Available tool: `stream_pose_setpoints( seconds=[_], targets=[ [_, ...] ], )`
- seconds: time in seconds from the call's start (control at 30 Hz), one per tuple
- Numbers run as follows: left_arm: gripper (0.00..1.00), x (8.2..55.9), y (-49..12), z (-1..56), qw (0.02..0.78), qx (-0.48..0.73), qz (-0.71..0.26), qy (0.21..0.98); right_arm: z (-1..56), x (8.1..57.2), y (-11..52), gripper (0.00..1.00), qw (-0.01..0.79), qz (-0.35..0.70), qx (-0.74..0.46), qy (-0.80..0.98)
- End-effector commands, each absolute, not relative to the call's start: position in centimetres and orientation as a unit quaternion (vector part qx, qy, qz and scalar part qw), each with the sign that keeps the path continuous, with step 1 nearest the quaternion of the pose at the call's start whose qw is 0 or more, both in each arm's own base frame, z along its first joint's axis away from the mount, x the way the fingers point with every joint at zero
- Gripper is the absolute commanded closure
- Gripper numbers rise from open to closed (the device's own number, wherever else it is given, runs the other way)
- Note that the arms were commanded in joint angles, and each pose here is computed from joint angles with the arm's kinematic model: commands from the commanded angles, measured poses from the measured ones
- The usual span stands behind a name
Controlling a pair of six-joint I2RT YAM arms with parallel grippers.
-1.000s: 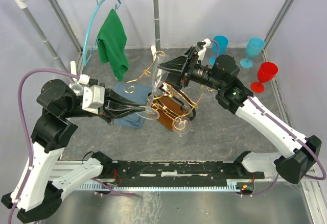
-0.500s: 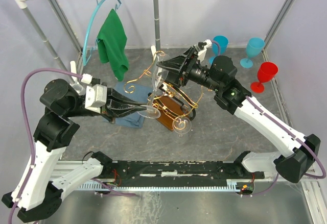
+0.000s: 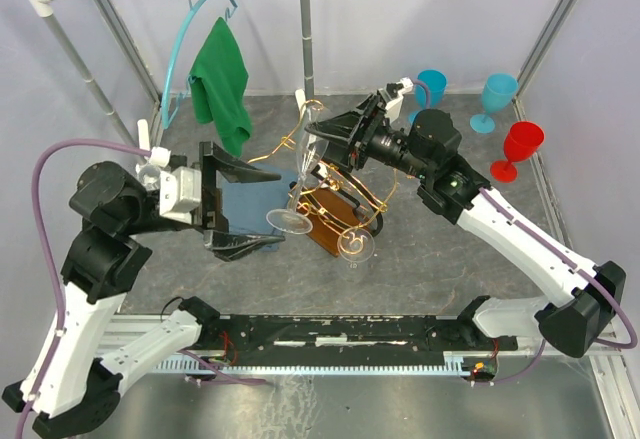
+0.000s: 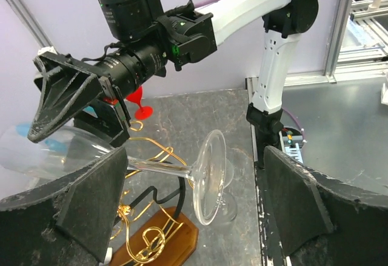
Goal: Take the wine glass off the wine glass rack
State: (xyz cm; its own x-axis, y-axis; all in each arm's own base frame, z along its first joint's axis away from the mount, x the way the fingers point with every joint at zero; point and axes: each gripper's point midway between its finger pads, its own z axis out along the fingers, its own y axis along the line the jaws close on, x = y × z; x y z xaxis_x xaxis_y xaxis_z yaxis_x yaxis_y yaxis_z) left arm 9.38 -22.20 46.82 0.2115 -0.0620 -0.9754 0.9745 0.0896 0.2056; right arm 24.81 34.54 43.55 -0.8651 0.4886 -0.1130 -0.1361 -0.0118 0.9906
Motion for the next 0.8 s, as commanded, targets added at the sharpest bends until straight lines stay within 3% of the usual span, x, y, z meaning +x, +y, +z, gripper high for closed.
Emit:
stream_pose_setpoints(
  seconds=[0.0, 0.13, 0.57, 0.77],
  targets=[
    [0.01, 8.6, -21.3, 48.5, 0.619, 0.495, -0.431, 0.431, 45.8, 24.7, 33.5, 0.45, 0.262, 0.704, 0.113, 0.651],
    [0.01, 8.1, -20.4, 49.0, 0.639, 0.484, -0.417, 0.429, 45.8, 25.8, 30.8, 0.46, 0.295, 0.68, 0.115, 0.662],
    [0.01, 8.7, -19.6, 47.7, 0.639, 0.454, -0.407, 0.469, 47.2, 34.6, 13.6, 0.53, 0.505, 0.478, 0.169, 0.699],
    [0.01, 9.4, -19.0, 47.2, 0.651, 0.443, -0.384, 0.481, 44.9, 39.8, 7.5, 0.53, 0.583, 0.314, 0.184, 0.726]
  ],
)
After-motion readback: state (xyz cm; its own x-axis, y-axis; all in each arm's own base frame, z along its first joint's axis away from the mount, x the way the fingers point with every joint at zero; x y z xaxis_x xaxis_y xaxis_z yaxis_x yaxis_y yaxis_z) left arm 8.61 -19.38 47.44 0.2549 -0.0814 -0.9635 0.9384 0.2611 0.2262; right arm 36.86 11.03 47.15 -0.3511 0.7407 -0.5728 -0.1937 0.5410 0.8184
